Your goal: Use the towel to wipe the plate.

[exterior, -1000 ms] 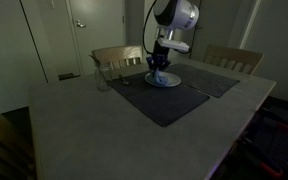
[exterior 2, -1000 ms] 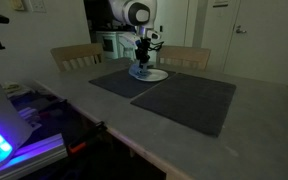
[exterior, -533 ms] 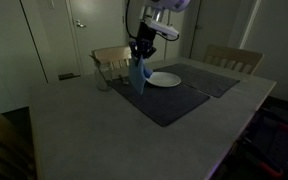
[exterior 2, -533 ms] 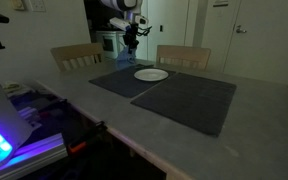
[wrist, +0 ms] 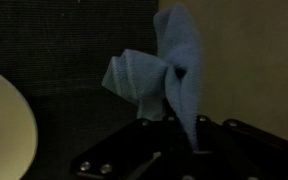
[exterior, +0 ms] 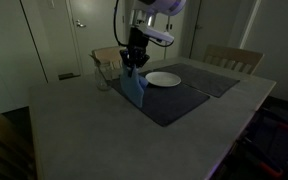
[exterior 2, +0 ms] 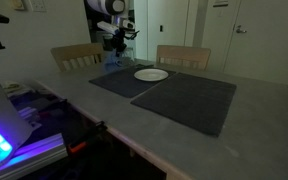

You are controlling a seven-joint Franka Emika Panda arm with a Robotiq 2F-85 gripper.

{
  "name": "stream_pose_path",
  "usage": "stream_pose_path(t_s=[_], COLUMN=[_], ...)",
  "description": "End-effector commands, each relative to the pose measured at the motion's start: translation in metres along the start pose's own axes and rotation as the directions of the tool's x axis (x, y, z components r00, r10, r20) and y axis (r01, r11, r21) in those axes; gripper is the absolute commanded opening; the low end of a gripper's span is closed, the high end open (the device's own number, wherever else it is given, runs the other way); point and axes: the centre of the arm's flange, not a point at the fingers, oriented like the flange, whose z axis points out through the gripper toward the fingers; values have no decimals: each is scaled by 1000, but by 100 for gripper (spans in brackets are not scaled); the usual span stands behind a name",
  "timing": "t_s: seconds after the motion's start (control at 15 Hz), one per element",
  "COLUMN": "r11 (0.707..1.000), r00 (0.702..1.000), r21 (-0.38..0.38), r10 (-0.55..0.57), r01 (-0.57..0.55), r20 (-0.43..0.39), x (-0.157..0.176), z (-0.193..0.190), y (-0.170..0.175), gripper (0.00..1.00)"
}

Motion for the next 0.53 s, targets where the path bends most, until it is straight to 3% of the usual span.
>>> stream_pose_path(t_s=[0.0, 0.27, 0.33, 0.4, 0.47], r11=[998, 996, 995, 994, 994], r00=[999, 995, 994, 993, 993], r21=[-31, -43, -48, -57, -64], r10=[-51, -83, -89, -95, -97], r01=[51, 80, 87, 91, 93], r20=[-4, -52, -59, -63, -66], x=[-19, -30, -32, -32, -30], z=[25, 47, 50, 52, 50], y=[9, 7, 6, 7, 7], gripper=[2, 2, 24, 36, 43])
